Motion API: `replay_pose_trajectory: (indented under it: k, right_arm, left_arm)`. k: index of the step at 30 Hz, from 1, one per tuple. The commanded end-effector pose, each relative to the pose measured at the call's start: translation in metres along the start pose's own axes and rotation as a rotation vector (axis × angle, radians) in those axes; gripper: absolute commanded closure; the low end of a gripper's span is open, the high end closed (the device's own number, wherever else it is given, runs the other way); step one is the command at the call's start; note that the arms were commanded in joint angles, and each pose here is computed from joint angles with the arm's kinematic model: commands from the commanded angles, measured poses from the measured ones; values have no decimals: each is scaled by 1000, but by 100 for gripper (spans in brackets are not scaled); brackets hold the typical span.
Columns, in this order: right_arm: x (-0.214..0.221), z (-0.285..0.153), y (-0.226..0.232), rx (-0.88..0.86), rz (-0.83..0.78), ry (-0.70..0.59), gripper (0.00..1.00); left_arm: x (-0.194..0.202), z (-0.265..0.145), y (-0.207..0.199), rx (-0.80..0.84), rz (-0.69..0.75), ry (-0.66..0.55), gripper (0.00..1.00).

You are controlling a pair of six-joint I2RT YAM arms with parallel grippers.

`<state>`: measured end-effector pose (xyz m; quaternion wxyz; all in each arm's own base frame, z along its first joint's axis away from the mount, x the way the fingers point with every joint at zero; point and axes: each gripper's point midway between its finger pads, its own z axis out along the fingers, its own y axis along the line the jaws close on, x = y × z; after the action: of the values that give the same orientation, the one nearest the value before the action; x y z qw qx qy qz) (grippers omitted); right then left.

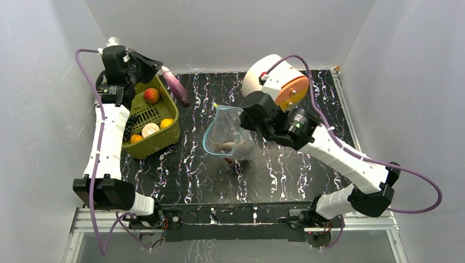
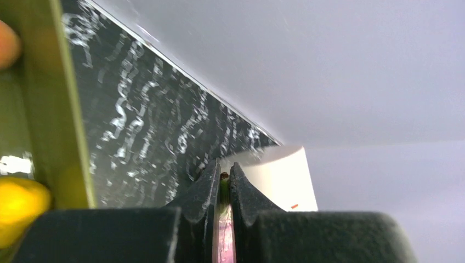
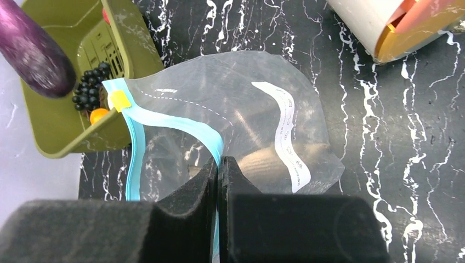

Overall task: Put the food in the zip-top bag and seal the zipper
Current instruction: Place the fake vegetable in the zipper food storage bag.

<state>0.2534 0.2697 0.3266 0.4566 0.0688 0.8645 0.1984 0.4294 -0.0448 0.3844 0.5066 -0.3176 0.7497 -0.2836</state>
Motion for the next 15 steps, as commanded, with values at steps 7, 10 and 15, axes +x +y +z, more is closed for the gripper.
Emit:
replay_pose_trajectory:
  k: [7,10,15]
  right_arm:
    - [-23,12,18,-17,174,-1,100]
    - [-26,21,10,5,270,32,100]
    - [-29,27,12,13,343,65,100]
  left_arm:
    - [74,-45,-85,328,-52,146,100]
    - [85,-51,-88,338,-28,124,100]
    - [86,-59,-105,405,-7,83,100]
